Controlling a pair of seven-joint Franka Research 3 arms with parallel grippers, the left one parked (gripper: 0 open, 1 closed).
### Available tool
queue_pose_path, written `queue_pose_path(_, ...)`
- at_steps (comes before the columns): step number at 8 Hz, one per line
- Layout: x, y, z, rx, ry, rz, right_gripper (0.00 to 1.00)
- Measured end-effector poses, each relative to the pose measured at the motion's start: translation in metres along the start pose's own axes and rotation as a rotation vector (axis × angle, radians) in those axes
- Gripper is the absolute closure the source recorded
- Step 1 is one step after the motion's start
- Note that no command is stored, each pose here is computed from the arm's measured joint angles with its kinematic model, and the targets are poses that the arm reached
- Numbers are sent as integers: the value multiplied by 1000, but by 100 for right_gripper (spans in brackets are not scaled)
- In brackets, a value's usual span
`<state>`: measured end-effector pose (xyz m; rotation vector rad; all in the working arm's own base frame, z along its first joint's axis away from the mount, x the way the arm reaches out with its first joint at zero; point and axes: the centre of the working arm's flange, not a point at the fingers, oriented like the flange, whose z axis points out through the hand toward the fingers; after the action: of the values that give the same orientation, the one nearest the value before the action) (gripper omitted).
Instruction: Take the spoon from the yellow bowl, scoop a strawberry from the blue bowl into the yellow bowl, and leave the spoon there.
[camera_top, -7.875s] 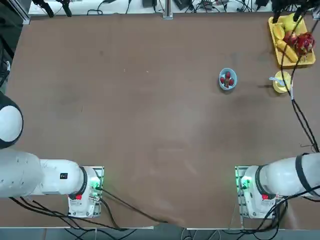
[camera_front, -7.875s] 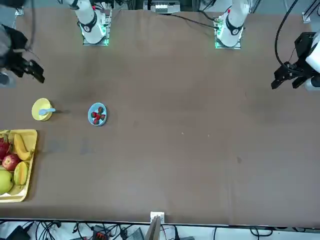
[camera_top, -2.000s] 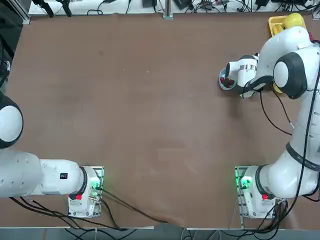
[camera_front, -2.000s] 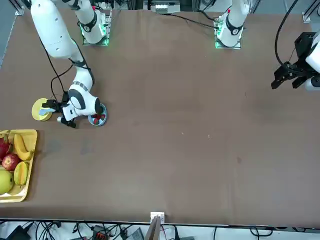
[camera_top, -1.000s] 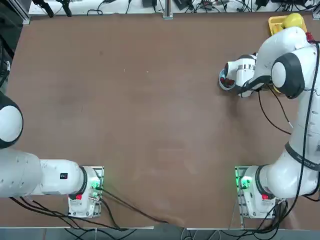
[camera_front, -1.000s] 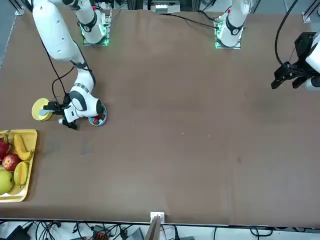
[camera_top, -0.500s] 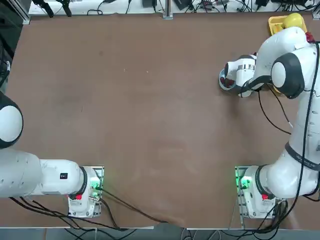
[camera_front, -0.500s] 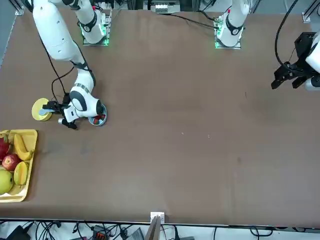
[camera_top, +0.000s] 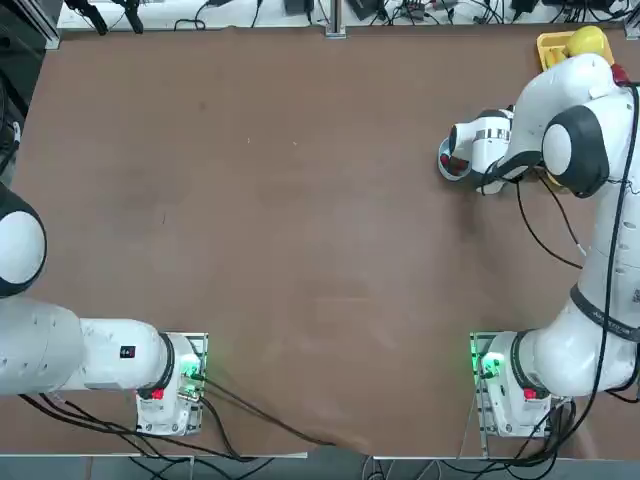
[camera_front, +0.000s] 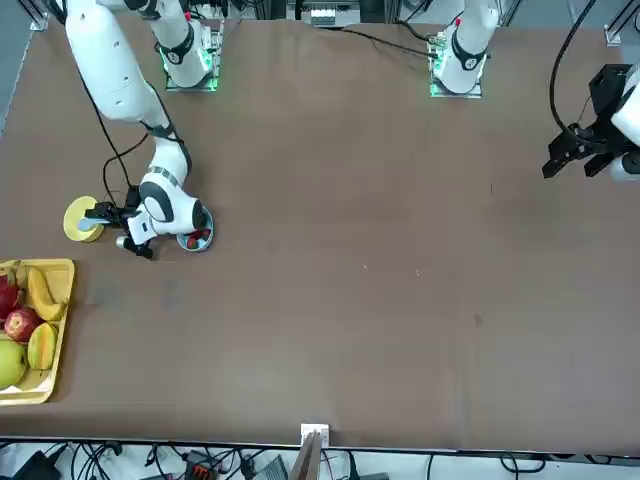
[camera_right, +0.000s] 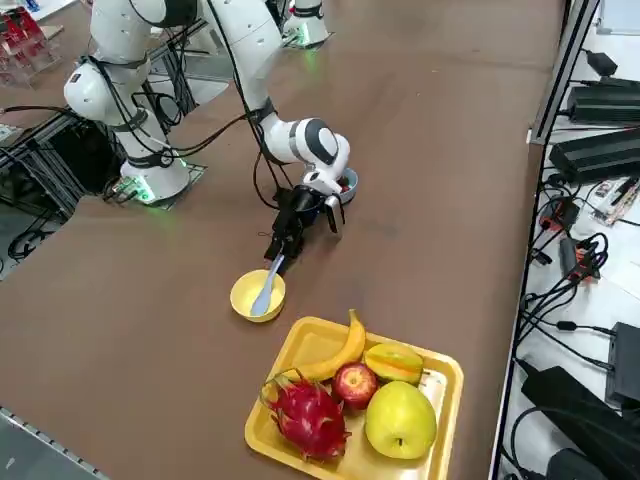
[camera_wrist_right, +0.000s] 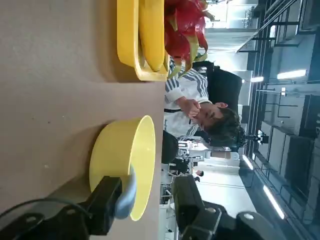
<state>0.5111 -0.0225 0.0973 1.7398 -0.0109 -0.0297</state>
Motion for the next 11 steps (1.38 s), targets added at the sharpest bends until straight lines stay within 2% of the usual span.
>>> queue_pose_path(5, 0, 0, 0, -1, 0, 1, 44)
queue_pose_path(11, 6, 4, -1, -5, 0, 50, 51)
